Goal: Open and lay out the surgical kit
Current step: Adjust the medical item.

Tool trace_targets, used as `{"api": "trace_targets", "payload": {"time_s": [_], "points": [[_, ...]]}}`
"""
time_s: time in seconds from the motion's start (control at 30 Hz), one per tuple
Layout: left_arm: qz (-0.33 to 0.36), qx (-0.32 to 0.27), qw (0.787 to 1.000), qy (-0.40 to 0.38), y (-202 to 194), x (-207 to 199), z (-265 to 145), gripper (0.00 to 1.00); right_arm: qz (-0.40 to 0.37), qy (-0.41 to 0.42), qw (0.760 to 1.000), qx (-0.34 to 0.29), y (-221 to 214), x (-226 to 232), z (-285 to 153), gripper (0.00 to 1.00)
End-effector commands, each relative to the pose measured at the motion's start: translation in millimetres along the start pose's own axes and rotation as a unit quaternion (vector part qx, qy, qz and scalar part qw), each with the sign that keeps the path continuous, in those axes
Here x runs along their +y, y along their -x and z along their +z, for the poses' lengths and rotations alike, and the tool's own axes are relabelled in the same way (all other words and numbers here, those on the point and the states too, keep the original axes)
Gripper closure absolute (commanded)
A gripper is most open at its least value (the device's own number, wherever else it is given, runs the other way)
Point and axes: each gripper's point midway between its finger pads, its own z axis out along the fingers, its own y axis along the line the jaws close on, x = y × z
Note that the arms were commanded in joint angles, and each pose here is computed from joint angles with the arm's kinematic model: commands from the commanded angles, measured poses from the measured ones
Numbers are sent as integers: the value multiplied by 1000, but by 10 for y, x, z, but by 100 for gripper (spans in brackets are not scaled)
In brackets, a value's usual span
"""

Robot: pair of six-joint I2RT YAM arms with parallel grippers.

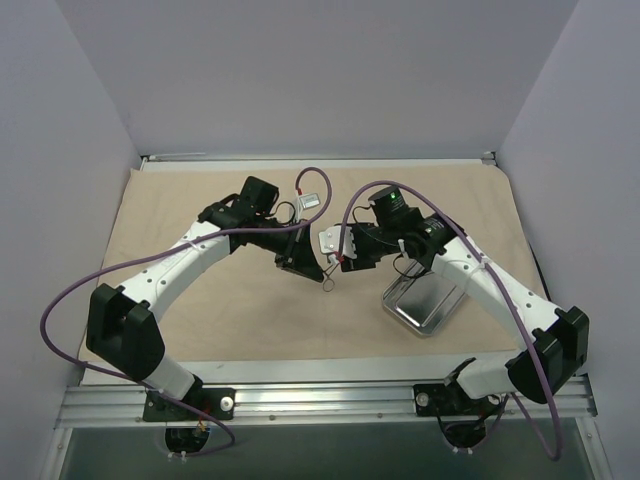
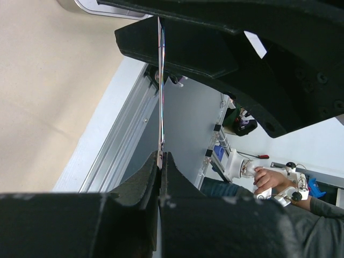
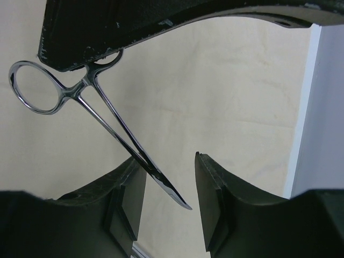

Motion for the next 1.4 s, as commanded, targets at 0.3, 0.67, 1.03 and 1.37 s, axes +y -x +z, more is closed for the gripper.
{"api": "trace_targets", "payload": {"time_s": [0.3, 0.67, 1.03, 1.37], "points": [[22, 3, 1000, -21, 45, -99, -5, 98, -15, 9, 1000, -8, 166, 54, -93, 57], [14, -7, 1000, 2, 110, -23, -40, 81, -7, -14, 1000, 22, 58, 24, -133, 100], [95, -214, 948, 213, 707, 72, -854, 39, 111, -34, 993, 36, 51, 11, -163, 100], [327, -347, 856, 200, 698, -664, -1168, 30, 208, 24, 978, -7, 322, 147, -150, 100]]}}
